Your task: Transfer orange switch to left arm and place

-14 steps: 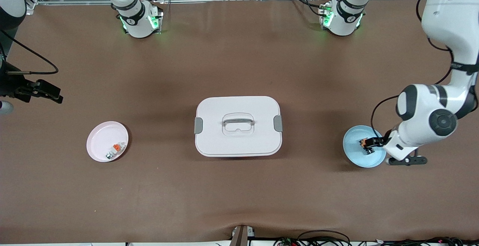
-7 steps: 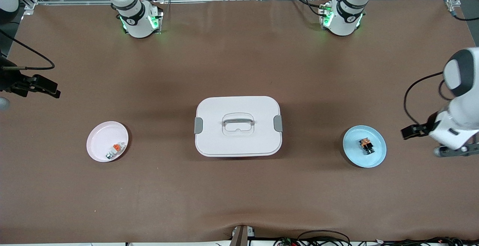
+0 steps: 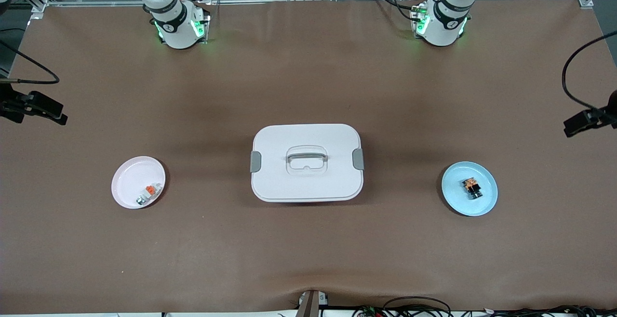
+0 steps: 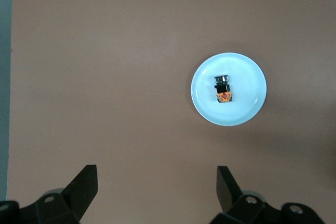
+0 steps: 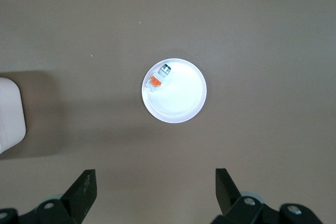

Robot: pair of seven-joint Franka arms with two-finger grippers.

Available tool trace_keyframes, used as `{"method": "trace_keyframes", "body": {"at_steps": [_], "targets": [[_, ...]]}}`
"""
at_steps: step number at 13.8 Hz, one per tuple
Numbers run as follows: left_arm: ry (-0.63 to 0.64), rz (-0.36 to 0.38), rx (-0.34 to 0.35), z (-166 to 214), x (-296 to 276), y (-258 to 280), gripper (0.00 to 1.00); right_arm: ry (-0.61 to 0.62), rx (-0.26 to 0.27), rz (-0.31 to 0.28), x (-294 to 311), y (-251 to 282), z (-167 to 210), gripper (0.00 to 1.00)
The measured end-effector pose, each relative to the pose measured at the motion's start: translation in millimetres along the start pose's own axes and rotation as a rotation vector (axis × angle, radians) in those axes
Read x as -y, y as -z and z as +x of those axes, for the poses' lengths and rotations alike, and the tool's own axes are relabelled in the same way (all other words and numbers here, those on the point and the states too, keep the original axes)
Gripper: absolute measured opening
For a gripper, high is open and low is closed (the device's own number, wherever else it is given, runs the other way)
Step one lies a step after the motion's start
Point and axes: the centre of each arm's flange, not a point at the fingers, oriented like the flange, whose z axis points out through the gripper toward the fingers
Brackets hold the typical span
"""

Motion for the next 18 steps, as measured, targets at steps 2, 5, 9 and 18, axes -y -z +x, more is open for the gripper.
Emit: {"method": "trace_keyframes", "body": {"at_steps": [2,5,9,18], "targets": [[0.003,-0.013,-0.009,-12,-1,19,1.0,0.0,-0.012,0.001,0,6,0,1.0],[0.006,-0.047,-0.003,-30,-4,42,1.0,0.001,-0.018,0.001,1,9,0,1.0],[-0.023,-0.059,-0.014,-53,-21,69,1.0,0.001,-0.018,0.001,0,9,0,1.0],[-0.092,-0.049,0.046,-84,-53,79,1.0,0.002,-0.018,0.002,1,10,0,1.0]]}}
